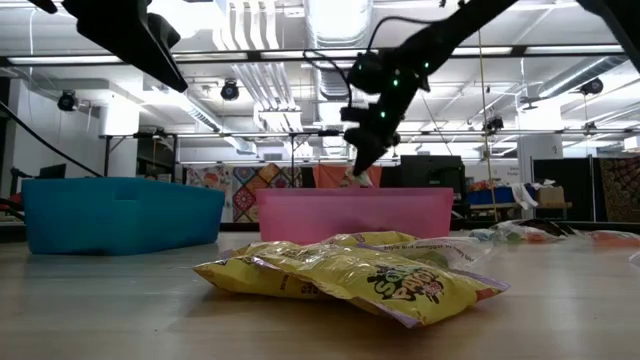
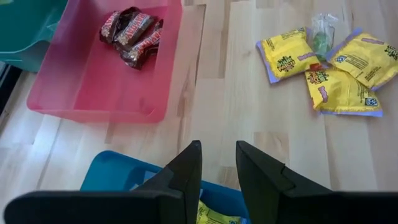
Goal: Sort candy
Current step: Put the green gummy into the green bin, then put the brown chocolate bar into the red bin
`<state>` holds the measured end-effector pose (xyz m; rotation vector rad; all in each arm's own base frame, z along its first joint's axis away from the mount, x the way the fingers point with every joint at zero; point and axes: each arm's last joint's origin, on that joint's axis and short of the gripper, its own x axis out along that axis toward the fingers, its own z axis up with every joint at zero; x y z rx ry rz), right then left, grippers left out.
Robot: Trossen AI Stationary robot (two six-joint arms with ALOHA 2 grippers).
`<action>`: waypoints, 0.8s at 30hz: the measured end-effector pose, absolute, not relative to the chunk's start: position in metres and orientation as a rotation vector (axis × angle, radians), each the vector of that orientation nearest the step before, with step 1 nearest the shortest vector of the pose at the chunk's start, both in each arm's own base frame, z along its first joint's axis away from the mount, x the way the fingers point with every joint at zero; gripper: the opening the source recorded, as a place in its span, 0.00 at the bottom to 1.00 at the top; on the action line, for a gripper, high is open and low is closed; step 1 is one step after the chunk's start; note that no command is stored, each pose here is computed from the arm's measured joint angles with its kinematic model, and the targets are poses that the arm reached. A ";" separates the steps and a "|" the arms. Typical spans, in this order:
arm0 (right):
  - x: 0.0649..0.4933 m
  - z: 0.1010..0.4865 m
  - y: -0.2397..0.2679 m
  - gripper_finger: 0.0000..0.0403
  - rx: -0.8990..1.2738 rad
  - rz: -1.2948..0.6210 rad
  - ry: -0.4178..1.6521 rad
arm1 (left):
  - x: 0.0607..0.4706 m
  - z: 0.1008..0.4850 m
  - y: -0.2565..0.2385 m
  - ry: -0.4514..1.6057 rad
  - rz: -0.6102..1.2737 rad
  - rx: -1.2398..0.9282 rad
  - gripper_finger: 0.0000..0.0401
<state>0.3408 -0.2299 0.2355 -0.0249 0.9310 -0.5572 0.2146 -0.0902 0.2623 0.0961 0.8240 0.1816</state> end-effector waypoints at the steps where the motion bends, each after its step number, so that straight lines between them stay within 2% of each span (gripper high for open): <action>1: 0.340 0.231 -0.234 0.03 -0.019 -0.561 0.944 | 0.215 0.262 -0.090 0.824 0.182 0.096 0.21; 9: 0.332 0.210 -0.254 0.04 0.060 -0.609 0.989 | 0.215 0.263 -0.090 0.814 0.204 0.106 0.21; 20: 0.331 0.210 -0.253 0.21 0.108 -0.627 0.986 | 0.215 0.263 -0.089 0.809 0.212 0.110 0.21; 24: 0.326 0.227 -0.247 0.24 0.129 -0.628 1.004 | 0.216 0.264 -0.090 0.791 0.209 0.100 0.21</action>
